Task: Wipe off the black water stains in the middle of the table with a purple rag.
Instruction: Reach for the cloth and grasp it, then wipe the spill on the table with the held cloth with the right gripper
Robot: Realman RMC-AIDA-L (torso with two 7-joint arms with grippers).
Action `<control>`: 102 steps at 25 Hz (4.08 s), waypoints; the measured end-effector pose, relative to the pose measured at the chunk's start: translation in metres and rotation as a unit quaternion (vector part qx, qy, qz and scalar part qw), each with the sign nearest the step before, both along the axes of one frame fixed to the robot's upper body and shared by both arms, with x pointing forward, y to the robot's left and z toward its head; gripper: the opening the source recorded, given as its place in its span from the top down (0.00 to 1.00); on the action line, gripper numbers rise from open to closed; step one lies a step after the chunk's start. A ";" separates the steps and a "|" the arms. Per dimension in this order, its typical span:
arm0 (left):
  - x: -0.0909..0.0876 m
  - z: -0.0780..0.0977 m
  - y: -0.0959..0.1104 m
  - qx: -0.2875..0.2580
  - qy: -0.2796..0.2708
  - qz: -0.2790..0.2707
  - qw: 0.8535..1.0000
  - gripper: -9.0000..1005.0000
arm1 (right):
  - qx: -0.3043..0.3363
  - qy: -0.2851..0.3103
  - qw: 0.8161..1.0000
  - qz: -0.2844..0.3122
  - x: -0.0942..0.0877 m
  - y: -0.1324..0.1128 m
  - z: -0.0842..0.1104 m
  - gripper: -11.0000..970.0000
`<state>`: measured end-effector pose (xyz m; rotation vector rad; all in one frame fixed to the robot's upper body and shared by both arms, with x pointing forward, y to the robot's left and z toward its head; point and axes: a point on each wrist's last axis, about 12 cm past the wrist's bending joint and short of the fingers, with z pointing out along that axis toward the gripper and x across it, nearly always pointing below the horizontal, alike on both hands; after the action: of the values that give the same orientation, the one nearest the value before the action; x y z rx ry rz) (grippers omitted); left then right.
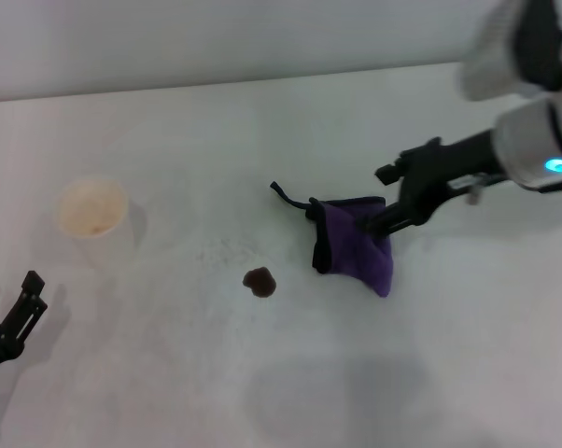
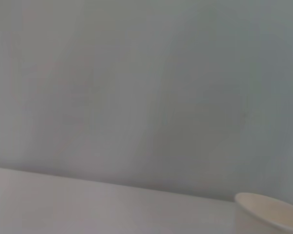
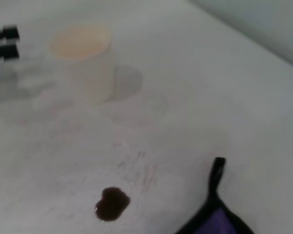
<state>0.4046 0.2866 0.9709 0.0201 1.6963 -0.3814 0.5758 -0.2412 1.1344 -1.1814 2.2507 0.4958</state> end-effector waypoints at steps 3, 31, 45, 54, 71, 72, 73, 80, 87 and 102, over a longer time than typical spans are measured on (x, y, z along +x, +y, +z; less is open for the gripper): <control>0.003 0.000 0.000 0.004 0.000 -0.002 1.000 0.12 | -0.039 -0.009 0.999 0.028 0.001 0.031 0.009 0.10; 0.017 0.004 -0.005 0.006 -0.010 -0.017 1.000 0.12 | -0.110 -0.017 0.994 0.000 0.006 0.044 -0.034 0.11; 0.017 0.004 -0.005 0.006 -0.010 -0.016 1.000 0.12 | -0.116 -0.006 0.993 -0.009 0.008 0.041 -0.040 0.46; 0.017 0.005 -0.005 0.005 -0.011 -0.015 1.000 0.12 | -0.119 0.008 0.993 -0.018 0.010 0.040 -0.042 0.75; 0.019 0.005 -0.007 0.001 -0.012 -0.017 1.000 0.12 | -0.034 0.028 0.998 0.047 -0.007 0.081 -0.017 0.91; 0.019 0.005 -0.007 0.001 -0.012 -0.017 1.000 0.12 | -0.039 0.030 0.997 0.056 -0.010 0.085 -0.020 0.91; 0.019 0.005 -0.008 0.001 -0.013 -0.017 1.000 0.12 | -0.045 0.033 0.996 0.065 -0.013 0.090 -0.024 0.91; 0.022 0.006 -0.009 -0.001 -0.015 -0.019 1.000 0.12 | -0.065 0.009 0.993 0.094 -0.031 0.114 -0.052 0.91; 0.024 0.007 -0.009 -0.002 -0.017 -0.021 1.000 0.12 | -0.044 -0.001 0.996 0.077 -0.032 0.120 -0.062 0.91; 0.022 0.006 -0.005 0.000 -0.014 -0.012 1.000 0.12 | -0.007 -0.048 0.997 -0.052 0.003 0.089 -0.069 0.92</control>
<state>0.4266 0.2815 0.9773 0.0460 1.6690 -0.3960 0.5786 -0.1517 1.0649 -1.0645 2.2242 0.3756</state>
